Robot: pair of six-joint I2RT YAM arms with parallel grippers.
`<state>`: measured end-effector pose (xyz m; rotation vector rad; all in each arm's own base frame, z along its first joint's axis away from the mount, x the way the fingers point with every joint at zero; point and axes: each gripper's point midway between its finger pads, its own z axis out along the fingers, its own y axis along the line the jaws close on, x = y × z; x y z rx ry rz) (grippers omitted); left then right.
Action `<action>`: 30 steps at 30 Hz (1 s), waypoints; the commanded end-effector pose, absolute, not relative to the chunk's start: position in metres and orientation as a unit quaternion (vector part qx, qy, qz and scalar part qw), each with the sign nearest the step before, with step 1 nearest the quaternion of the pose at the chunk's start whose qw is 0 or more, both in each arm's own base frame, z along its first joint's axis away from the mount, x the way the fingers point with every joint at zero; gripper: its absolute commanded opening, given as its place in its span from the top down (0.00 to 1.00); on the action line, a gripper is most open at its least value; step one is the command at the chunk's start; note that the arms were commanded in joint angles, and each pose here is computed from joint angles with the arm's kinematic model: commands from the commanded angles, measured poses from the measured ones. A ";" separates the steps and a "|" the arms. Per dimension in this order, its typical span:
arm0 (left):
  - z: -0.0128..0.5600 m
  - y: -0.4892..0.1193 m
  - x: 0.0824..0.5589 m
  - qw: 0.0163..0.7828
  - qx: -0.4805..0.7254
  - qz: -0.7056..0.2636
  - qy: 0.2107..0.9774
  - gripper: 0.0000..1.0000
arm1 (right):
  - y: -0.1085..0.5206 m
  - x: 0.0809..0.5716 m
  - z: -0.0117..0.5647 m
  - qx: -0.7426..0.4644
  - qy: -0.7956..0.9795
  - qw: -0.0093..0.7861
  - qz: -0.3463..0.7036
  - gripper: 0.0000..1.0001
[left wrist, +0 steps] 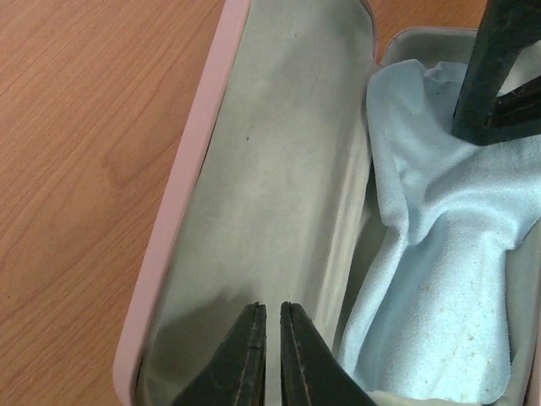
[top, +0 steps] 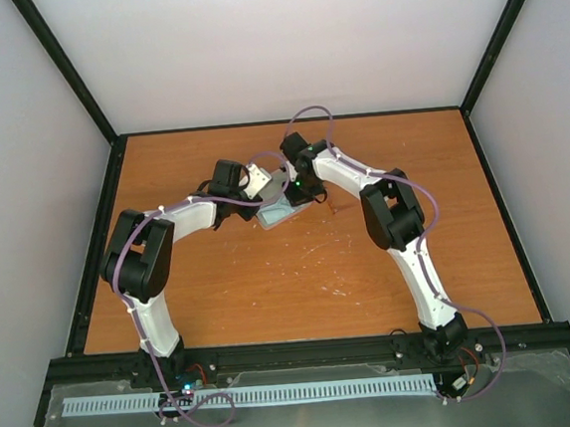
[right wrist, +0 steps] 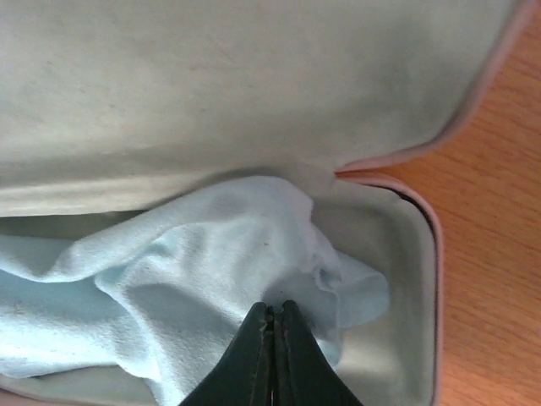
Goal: Organize the sunglasses
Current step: Place the glasses cleaning cloth in the sunglasses case.
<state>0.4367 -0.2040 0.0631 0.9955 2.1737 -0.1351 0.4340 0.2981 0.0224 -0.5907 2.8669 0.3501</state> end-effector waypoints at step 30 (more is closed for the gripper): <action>0.126 -0.205 0.464 0.436 0.360 -0.026 0.825 0.79 | 0.221 0.464 0.116 -0.043 0.970 0.217 0.095 0.60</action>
